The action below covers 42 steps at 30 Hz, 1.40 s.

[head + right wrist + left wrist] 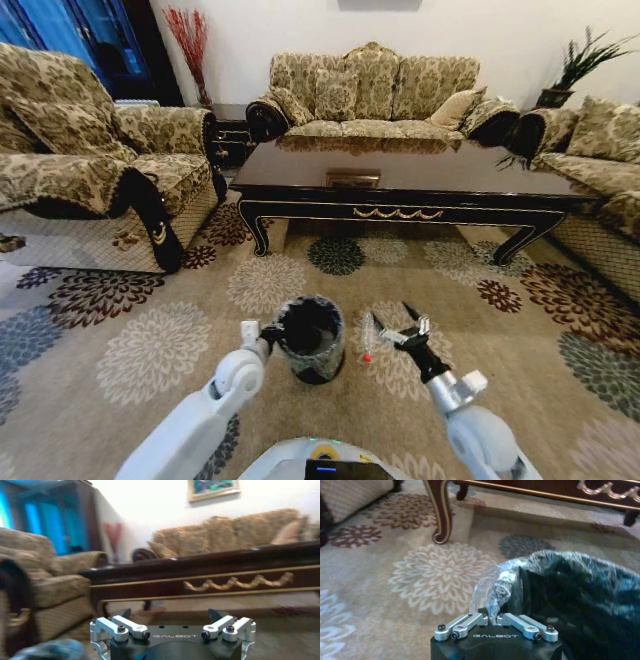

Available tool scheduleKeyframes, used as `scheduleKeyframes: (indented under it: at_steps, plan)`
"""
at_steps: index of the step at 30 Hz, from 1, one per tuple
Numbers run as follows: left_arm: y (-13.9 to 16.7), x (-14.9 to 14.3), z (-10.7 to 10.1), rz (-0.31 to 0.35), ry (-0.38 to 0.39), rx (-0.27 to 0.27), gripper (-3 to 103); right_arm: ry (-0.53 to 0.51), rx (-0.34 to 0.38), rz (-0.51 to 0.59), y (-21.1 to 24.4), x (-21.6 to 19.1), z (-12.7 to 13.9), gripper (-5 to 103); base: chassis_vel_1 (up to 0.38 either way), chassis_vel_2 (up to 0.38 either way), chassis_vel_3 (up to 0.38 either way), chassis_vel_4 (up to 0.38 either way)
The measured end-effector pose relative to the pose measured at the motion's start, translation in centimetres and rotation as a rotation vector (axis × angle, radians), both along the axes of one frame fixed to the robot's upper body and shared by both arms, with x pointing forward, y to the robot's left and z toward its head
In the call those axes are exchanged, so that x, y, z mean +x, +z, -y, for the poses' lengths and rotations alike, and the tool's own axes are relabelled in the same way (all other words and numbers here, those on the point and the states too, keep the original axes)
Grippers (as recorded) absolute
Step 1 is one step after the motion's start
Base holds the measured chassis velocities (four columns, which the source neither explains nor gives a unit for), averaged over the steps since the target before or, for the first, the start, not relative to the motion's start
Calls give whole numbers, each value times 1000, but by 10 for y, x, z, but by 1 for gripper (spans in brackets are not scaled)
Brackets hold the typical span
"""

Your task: Move to the front of the table and pick up the trash from the floor, then place it into the trash bin.

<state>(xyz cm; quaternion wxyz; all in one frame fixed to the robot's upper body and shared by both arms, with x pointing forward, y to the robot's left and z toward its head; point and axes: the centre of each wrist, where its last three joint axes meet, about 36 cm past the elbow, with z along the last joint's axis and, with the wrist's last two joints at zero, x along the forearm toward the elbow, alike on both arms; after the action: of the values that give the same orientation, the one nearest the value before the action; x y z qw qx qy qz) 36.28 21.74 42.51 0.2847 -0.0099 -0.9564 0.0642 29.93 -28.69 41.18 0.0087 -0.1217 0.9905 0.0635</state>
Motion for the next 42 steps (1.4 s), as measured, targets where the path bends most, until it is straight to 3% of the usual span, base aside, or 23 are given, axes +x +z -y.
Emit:
scheduleKeyframes:
  at_steps: [2, 6, 7, 14, 18, 24, 32, 36, 42]
  plan:
    - [1, 0, -11, 5, 20, -4, 4, -78, -21, -53, -15, 12, 10, 100, 0, 0, 0, 0]
    - [0, 1, -24, -3, 57, -17, 4, -139, -48, -117, -36, 24, 18, 100, 0, 0, 0, 0]
    - [-3, -1, -37, -11, 91, -24, 4, -167, -72, -169, -52, 31, 22, 100, 0, 0, 0, 0]
    - [-13, -11, -71, -36, 182, -39, 4, -168, -127, -288, -95, 47, 19, 100, 0, 0, 0, 0]
    - [-16, -17, -96, -37, 232, -43, 4, -153, -138, -371, -139, 75, 2, 100, 0, 0, 0, 0]
    - [-14, -21, -105, -22, 262, -45, 4, -129, -144, -405, -164, 109, -20, 100, 0, 0, 0, 0]
    - [-16, -27, -107, -14, 279, -25, 4, -93, -98, -456, -190, 135, -61, 100, 0, 0, 0, 0]
    - [-16, -27, -103, -16, 271, -35, 4, -89, -100, -493, -201, 137, -71, 100, 0, 0, 0, 0]
    - [-15, -27, -97, -20, 257, -43, 4, -114, -139, -532, -223, 138, -64, 100, 0, 0, 0, 0]
